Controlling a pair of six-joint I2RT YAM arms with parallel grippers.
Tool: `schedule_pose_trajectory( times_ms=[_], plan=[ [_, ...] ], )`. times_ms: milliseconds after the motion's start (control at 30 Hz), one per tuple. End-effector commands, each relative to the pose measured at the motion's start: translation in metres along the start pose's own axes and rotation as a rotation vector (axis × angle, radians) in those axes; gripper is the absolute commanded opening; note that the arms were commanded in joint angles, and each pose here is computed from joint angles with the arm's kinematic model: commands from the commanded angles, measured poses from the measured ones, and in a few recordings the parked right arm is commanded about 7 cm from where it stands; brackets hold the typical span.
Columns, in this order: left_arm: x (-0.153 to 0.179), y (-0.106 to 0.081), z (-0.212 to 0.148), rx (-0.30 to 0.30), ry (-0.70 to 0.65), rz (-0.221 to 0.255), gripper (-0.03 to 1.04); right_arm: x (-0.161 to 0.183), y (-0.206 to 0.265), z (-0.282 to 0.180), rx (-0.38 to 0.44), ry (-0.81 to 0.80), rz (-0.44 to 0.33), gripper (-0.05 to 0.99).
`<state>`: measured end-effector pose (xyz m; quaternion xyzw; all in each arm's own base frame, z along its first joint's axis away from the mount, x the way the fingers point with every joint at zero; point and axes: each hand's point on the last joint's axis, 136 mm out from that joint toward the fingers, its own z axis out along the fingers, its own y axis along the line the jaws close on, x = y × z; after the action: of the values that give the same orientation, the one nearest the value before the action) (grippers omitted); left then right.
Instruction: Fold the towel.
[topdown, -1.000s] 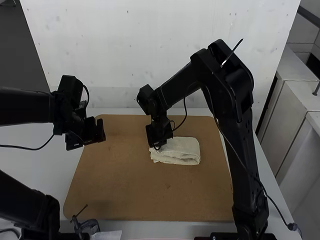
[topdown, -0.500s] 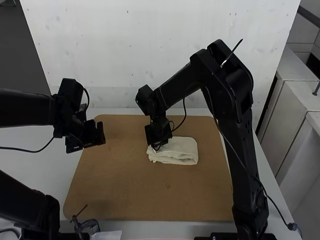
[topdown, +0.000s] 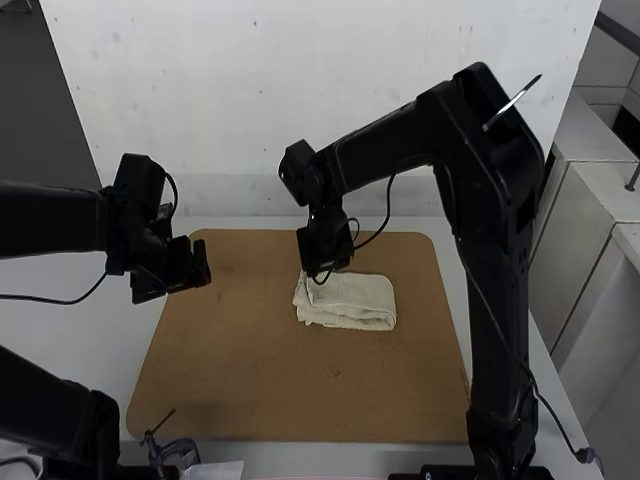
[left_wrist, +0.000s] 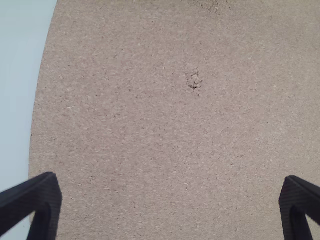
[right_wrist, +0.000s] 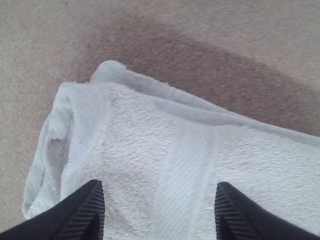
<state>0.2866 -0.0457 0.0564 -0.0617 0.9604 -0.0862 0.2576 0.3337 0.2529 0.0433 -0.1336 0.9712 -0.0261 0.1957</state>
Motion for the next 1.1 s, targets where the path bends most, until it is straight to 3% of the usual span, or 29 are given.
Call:
schedule_pose_trajectory(
  times_ms=[0, 100, 133, 367, 600, 1000, 1067],
  plan=[
    [-0.009, -0.006, -0.01, 0.02, -0.045, 0.018, 0.98, -0.03, -0.035, -0.031, 0.01, -0.09, 0.07, 0.56],
    [-0.013, -0.008, -0.018, 0.028, -0.075, 0.021, 0.98, -0.031, -0.066, -0.041, 0.024, -0.108, 0.125, 0.87],
    [-0.014, -0.008, -0.019, 0.024, -0.079, 0.021, 0.98, -0.032, -0.076, -0.043, 0.029, -0.117, 0.138, 0.91],
    [-0.021, -0.006, -0.03, 0.024, -0.133, 0.016, 0.98, -0.016, -0.152, -0.052, 0.067, -0.2, 0.25, 0.96],
    [-0.035, -0.004, -0.053, 0.001, -0.271, 0.068, 0.97, 0.01, -0.217, -0.082, 0.101, -0.375, 0.378, 0.96],
    [-0.054, -0.002, -0.097, -0.03, -0.477, 0.069, 0.97, 0.075, -0.254, -0.15, 0.194, -0.718, 0.425, 0.96],
    [-0.054, -0.002, -0.102, -0.031, -0.497, 0.068, 0.97, 0.086, -0.261, -0.16, 0.239, -0.772, 0.427, 0.96]
  ],
)
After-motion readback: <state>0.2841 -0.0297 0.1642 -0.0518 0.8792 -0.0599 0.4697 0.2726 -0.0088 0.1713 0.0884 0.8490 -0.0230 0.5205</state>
